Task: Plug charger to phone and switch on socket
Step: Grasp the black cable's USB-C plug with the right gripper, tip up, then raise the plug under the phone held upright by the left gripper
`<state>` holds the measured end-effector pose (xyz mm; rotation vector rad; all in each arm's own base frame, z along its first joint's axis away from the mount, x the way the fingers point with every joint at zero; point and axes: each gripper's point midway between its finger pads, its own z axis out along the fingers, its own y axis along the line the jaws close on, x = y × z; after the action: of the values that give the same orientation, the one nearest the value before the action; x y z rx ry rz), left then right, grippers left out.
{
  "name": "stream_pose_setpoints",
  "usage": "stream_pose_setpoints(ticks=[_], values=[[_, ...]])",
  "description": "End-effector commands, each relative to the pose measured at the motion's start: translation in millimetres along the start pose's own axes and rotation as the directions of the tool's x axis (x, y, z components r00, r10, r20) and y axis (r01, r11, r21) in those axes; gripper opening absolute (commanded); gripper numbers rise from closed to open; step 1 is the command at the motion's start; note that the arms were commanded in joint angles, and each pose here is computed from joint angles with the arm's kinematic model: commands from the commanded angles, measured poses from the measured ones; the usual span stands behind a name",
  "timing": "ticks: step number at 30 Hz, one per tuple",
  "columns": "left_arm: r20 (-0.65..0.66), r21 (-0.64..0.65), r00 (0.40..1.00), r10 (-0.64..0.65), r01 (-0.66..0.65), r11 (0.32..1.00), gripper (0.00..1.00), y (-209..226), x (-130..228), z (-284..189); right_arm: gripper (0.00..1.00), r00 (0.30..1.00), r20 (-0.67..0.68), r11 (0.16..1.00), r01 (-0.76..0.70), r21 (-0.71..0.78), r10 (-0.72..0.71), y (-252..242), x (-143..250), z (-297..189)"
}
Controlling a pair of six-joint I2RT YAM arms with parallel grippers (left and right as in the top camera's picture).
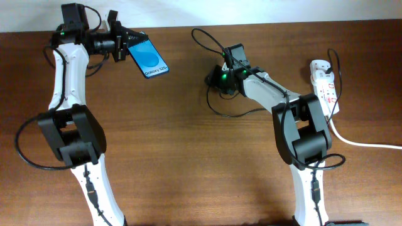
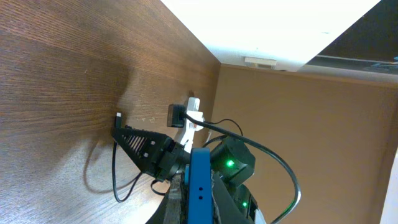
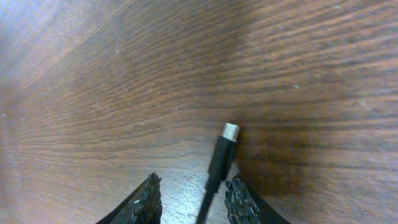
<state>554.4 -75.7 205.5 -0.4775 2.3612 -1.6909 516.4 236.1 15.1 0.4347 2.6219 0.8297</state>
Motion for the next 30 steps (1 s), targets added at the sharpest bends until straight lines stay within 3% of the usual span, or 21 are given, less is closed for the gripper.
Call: stream_pose_setpoints(ticks=[1, 5, 7, 10, 12, 14, 16, 20, 26, 30], values=[[0.003, 0.018, 0.999, 0.038, -0.038, 0.999, 0.00, -15.0, 2.7, -5.7, 0.37, 1.000, -0.012, 1.000, -0.005, 0.020, 0.005, -7.1, 4.0, 11.1], [-0.002, 0.015, 1.000, 0.023, -0.022, 1.000, 0.00, -13.8, 4.5, -5.7, 0.30, 1.000, -0.020, 1.000, -0.007, 0.021, 0.007, -11.7, 6.5, 17.8], [-0.010, 0.010, 0.999, -0.045, 0.045, 0.999, 0.00, -12.1, 7.0, -5.7, 0.28, 1.000, -0.029, 1.000, -0.007, 0.013, 0.007, -10.2, 8.0, 17.8], [-0.044, 0.021, 0.990, -0.134, 0.135, 0.991, 0.00, -13.2, 15.3, -6.0, 0.05, 0.998, -0.049, 0.999, 0.038, -0.016, -0.039, -5.7, 11.4, 17.6], [-0.077, 0.030, 0.981, -0.179, 0.182, 0.983, 0.00, -14.2, 23.6, -6.5, 0.04, 0.988, -0.102, 0.990, 0.109, -0.089, -0.118, 4.1, 21.3, 15.8], [-0.094, 0.018, 0.969, -0.229, 0.231, 0.973, 0.00, -11.3, 29.9, -6.8, 0.04, 0.956, -0.172, 0.947, 0.187, -0.262, -0.236, 22.6, 33.7, 4.3], [-0.130, 0.043, 0.962, -0.238, 0.246, 0.968, 0.00, -16.0, 37.3, -7.8, 0.04, 0.924, -0.197, 0.882, 0.225, -0.415, -0.329, 32.7, 35.0, -22.1], [-0.225, 0.238, 0.974, -0.033, 0.088, 0.967, 0.00, -48.5, 54.8, -10.7, 0.04, 0.834, -0.146, 0.754, 0.388, -0.529, -0.532, 51.9, 40.1, -122.0], [-0.259, 0.288, 0.957, 0.130, -0.052, 0.956, 0.00, -60.6, 76.5, 16.3, 0.04, 0.794, -0.107, 0.700, 0.453, -0.552, -0.598, 99.1, 82.9, -266.1], [-0.316, 0.357, 0.922, 0.223, -0.102, 0.929, 0.00, -78.3, 101.4, 40.6, 0.04, 0.827, -0.054, 0.723, 0.455, -0.519, -0.560, 96.3, 98.2, -344.9]])
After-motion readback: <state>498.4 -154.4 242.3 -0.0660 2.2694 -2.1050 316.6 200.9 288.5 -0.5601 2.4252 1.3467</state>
